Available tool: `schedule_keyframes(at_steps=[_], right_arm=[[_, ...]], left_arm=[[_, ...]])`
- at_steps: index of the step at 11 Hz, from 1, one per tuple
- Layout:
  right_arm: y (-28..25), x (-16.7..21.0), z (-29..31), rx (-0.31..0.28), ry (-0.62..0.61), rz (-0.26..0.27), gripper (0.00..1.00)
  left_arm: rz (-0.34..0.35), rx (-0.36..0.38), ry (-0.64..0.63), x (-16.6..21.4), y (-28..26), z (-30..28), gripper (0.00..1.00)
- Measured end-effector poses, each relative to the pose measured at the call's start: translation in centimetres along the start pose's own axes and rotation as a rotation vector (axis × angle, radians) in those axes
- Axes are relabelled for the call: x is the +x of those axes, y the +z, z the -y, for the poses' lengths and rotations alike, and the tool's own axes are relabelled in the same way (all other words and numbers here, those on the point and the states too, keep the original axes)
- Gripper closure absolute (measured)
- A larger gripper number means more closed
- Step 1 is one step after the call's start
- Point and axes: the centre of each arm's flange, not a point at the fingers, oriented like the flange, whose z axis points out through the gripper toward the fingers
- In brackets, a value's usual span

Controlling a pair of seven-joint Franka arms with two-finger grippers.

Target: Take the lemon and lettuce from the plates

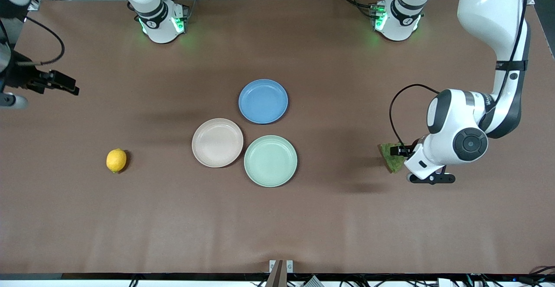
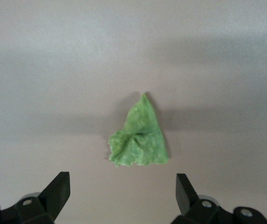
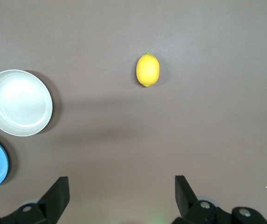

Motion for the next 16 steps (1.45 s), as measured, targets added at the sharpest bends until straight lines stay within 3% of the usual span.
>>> schedule_keyframes(at_steps=[2, 7, 16], right_arm=[[-1.4, -0.6, 0.3, -0.002, -0.005, -0.027, 0.00], [-7.5, -0.7, 2.2, -0.004, -0.039, -0.158, 0.00], [-6.8, -0.3, 1.7, -0.002, -0.033, -0.134, 0.00]], left_arm=[[-0.035, 0.013, 0.007, -0.2, -2.0, 0.1, 0.00], [-0.133, -0.008, -0.003, -2.3, -9.7, 0.7, 0.00], [-0.114, -0.005, 0.007, -8.9, -20.8, 4.7, 0.00]])
